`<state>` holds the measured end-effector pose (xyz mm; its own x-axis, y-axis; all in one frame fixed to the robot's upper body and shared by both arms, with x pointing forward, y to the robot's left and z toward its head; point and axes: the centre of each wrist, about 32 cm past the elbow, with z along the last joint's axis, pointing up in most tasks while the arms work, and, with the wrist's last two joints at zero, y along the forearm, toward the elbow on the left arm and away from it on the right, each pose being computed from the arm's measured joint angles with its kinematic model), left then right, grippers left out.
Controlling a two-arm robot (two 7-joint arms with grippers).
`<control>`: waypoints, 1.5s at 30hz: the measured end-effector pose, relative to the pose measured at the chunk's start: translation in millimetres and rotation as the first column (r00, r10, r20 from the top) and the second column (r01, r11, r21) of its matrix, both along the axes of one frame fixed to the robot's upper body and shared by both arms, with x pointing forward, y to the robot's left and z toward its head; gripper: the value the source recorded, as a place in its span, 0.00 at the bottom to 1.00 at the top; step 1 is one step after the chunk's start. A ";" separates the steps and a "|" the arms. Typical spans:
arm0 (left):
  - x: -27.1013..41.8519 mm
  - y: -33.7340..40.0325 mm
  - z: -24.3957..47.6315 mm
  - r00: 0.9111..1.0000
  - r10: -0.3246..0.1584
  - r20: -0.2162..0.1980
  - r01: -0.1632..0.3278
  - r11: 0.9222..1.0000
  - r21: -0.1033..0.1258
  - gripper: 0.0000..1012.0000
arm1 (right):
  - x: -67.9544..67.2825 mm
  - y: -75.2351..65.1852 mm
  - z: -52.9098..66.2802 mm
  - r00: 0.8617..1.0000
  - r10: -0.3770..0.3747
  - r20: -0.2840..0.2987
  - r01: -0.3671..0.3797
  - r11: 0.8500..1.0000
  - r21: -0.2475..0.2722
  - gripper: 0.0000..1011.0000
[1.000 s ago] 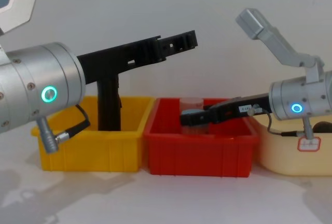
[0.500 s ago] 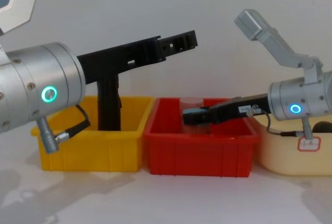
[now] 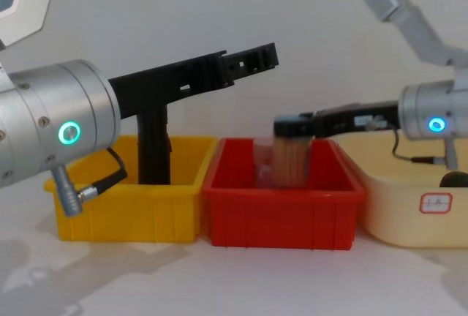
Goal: Pick up the garbage bag with the one hand and transfer it to the other hand.
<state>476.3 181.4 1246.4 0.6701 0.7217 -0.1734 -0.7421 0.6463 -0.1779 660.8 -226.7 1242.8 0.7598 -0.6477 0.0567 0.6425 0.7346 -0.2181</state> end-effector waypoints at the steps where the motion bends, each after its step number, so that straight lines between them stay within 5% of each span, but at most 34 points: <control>1: 0.0 0.0 0.0 1.000 0.000 0.000 0.000 1.000 0.000 0.99 | -0.8 -1.7 1.8 1.000 -0.008 0.007 0.007 1.000 0.006 0.64; 12: 0.0 0.0 0.0 1.000 0.000 0.000 0.000 1.000 0.000 0.99 | -20.4 -40.6 30.3 0.984 -0.137 0.114 0.130 0.990 0.061 0.64; 18: 0.0 0.0 0.0 1.000 0.000 0.000 0.000 1.000 0.000 0.99 | -34.1 -61.5 35.6 0.969 -0.209 0.135 0.201 0.977 0.069 0.64; 26: 0.0 0.0 0.0 1.000 0.000 0.000 0.000 1.000 0.000 0.99 | -57.2 -88.2 31.8 0.948 -0.296 0.117 0.293 0.955 0.037 0.64; 33: 0.0 0.0 0.0 1.000 0.000 0.000 0.000 1.000 0.000 0.99 | -70.6 -98.4 23.7 0.949 -0.304 0.086 0.307 0.952 -0.017 0.66; 45: 0.0 0.0 0.0 1.000 0.000 0.000 0.000 1.000 0.000 0.99 | -85.6 -102.2 15.0 0.947 -0.309 0.093 0.312 0.949 -0.030 0.99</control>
